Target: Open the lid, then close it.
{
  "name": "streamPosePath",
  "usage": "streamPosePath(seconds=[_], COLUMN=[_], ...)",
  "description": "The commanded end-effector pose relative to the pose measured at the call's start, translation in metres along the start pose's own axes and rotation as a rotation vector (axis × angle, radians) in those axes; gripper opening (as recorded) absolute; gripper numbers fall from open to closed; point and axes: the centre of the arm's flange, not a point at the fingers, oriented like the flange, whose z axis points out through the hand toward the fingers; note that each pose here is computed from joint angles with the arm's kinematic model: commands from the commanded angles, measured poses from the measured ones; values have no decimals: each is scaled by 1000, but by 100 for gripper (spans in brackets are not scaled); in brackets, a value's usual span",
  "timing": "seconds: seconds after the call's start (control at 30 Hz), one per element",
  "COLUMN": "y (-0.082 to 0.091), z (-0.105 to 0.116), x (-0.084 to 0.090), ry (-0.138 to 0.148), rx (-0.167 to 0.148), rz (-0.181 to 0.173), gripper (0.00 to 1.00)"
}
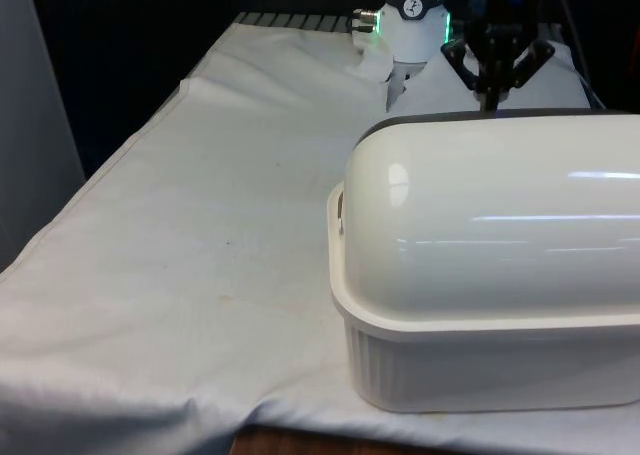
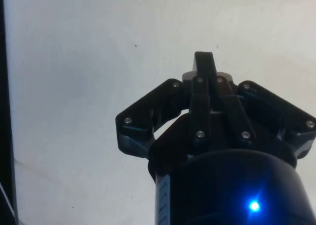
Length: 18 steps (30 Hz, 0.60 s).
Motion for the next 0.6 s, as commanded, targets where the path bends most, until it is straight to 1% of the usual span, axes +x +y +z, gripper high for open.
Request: streamPosePath(seconds=[0.0, 0.1, 0.13, 0.17, 0.23, 0.47, 0.5, 0.53, 0.57], y=[3, 10, 9, 12, 19, 33, 32, 34, 36], z=[-1, -1, 0, -1, -1, -2, -1, -2, -3], x=[-3, -7, -6, -9, -14, -24, -22, -26, -28], ry=[8, 4, -6, 3, -1, -10, -19, -10, -11], rx=[-5, -8, -3, -9, -11, -15, -9, -15, -14], rz=[-4, -8, -6, -11, -16, -28, -24, -31, -33], gripper=[0, 0, 0, 0, 0, 0, 0, 0, 0])
